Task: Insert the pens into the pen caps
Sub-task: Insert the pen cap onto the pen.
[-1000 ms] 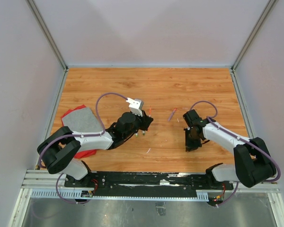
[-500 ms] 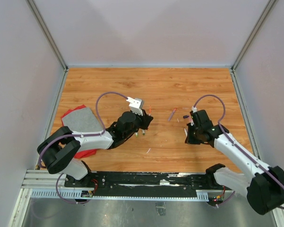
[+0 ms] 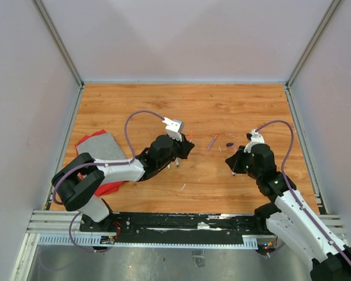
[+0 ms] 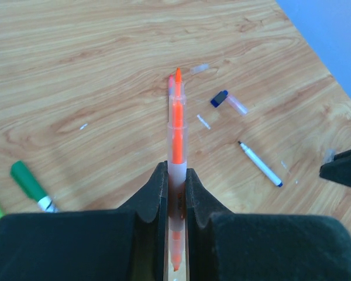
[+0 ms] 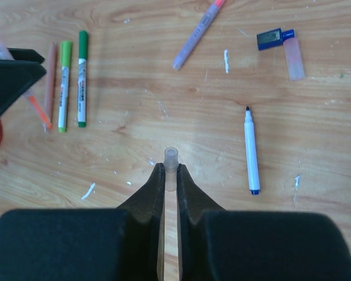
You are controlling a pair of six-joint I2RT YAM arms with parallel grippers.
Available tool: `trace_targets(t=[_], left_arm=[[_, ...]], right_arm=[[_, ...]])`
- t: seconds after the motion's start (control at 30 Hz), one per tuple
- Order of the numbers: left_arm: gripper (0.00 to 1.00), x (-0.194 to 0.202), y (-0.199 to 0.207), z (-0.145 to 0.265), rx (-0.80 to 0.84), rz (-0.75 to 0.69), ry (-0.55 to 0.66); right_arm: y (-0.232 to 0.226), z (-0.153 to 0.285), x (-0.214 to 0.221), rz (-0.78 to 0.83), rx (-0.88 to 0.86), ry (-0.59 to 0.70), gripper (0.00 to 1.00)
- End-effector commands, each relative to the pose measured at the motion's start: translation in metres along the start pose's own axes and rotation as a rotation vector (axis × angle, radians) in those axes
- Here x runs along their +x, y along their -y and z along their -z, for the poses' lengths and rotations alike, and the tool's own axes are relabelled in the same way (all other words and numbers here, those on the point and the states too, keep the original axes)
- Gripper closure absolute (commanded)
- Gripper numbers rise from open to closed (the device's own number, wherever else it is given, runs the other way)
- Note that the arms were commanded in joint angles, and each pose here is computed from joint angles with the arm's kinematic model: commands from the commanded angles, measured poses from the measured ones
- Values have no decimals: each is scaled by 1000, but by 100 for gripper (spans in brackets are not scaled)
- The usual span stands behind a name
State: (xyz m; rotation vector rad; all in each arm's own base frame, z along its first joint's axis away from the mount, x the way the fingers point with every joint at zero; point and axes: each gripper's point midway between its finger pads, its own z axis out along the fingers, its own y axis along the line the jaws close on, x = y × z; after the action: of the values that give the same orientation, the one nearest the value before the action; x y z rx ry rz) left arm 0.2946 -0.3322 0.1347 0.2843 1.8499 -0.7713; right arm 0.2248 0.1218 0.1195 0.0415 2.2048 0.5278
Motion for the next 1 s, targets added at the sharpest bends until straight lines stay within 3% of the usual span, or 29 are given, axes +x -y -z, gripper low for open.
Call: trace_targets(t=[0.0, 0.17, 0.3, 0.57, 0.77, 0.97], left_arm=[[99, 0, 23, -17, 42, -8, -7], [99, 8, 48, -13, 117, -44, 13], [99, 14, 55, -16, 145, -102, -36], [99, 6, 56, -2, 150, -147, 25], [99, 1, 69, 18, 263, -153, 77], [100, 6, 85, 21, 357, -177, 52]], right_arm=[[-14, -3, -30, -83, -88, 160, 99], [-23, 0, -40, -103, -139, 206, 100], [-26, 3, -46, -127, -152, 233, 99], [-31, 11, -67, -142, -199, 372, 100], [-55, 25, -89, -176, -355, 496, 100], [-73, 34, -104, -229, -484, 577, 99]])
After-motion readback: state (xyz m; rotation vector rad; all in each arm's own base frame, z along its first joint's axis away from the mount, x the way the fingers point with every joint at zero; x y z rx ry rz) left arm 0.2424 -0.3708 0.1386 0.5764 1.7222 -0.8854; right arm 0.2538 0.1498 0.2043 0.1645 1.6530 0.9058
